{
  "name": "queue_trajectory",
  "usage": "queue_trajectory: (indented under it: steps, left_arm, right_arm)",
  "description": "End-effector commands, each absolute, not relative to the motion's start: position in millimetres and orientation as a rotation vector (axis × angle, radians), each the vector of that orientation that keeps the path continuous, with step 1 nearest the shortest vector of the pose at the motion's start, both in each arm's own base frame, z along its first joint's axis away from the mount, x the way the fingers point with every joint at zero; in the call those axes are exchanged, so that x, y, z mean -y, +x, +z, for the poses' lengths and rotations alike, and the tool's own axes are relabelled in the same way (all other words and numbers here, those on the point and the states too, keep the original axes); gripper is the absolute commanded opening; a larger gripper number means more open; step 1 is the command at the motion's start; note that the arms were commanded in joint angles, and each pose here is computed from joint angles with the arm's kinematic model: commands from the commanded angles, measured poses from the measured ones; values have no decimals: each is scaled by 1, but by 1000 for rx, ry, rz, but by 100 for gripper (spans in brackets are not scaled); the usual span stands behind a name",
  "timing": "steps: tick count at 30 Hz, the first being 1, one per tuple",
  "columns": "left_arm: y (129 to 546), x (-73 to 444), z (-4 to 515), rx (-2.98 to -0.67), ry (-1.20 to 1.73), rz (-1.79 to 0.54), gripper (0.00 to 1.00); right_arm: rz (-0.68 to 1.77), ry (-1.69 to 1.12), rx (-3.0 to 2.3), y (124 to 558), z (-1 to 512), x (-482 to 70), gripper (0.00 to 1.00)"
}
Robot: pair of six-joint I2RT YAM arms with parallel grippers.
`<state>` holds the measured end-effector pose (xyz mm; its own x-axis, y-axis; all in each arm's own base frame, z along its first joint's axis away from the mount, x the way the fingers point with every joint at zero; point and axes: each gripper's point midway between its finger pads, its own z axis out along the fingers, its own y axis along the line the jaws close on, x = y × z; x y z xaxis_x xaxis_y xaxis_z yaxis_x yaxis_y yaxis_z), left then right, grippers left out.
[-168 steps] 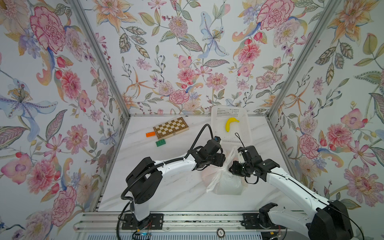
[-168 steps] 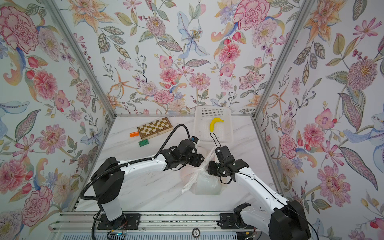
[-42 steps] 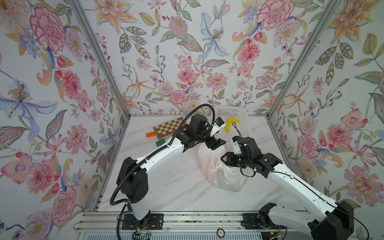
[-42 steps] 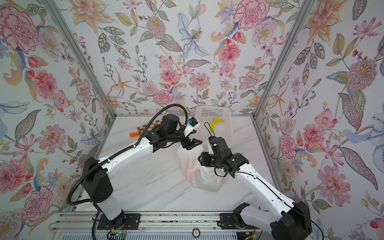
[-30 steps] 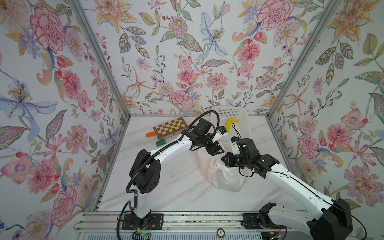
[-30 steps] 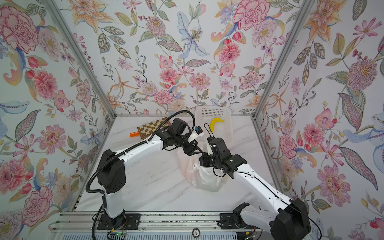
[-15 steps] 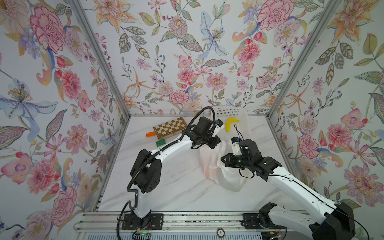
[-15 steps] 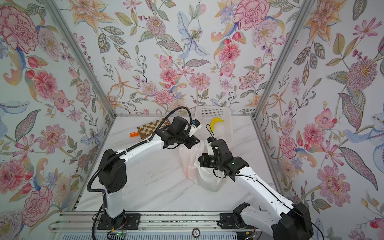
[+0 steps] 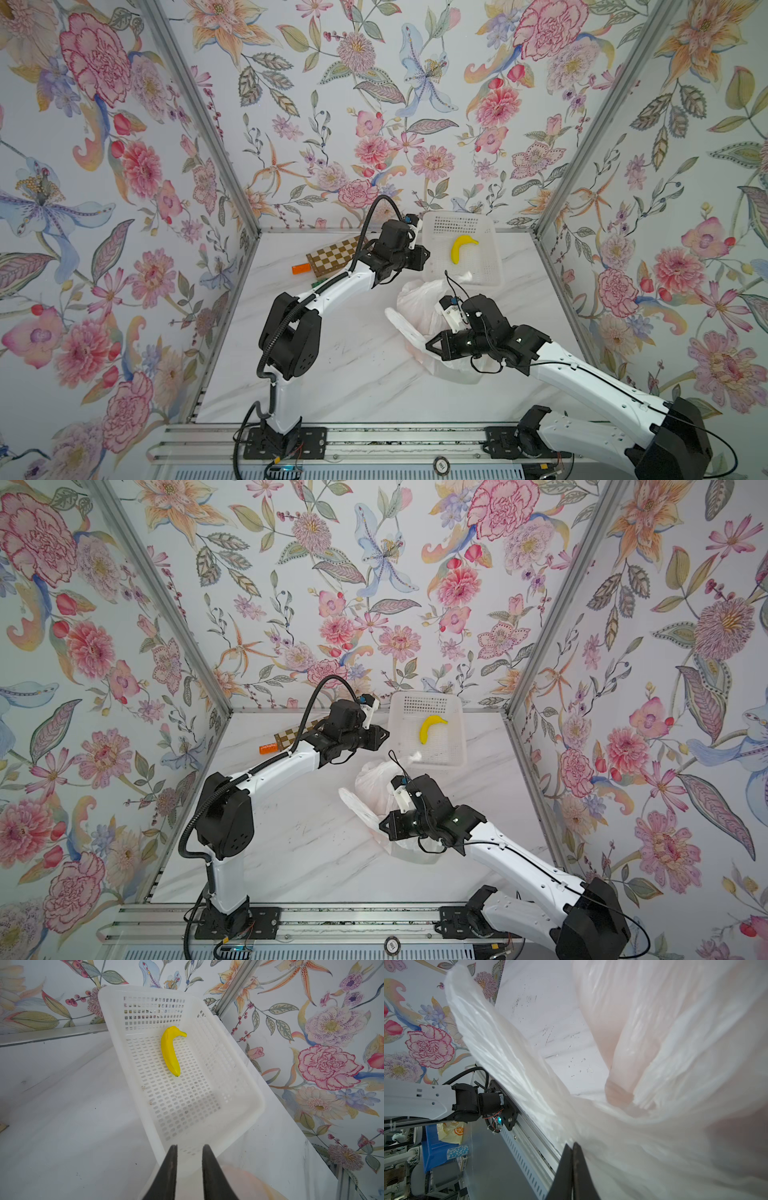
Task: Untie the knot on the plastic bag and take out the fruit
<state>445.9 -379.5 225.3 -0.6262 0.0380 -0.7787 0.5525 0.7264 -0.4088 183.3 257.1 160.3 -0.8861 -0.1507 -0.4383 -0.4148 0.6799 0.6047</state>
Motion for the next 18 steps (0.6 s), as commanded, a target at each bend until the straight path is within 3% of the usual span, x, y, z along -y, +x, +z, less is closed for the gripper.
queue_trajectory:
  steps: [1, 2, 4, 11, 18]
  left_arm:
    - [449, 375, 247, -2094, 370, -840, 28]
    - [445, 371, 250, -2097, 355, -844, 29]
    - [436, 364, 256, -2097, 322, -859, 31]
    - [385, 337, 268, -2100, 233, -899, 33]
    - [322, 361, 253, -2177, 404, -790, 35]
  right_arm:
    - [1012, -432, -2493, 186, 175, -252, 17]
    - [987, -404, -2468, 191, 182, -247, 24]
    - [938, -327, -2428, 202, 194, -237, 30]
    - [893, -47, -2357, 237, 215, -199, 33]
    - [801, 70, -2411, 267, 195, -179, 39]
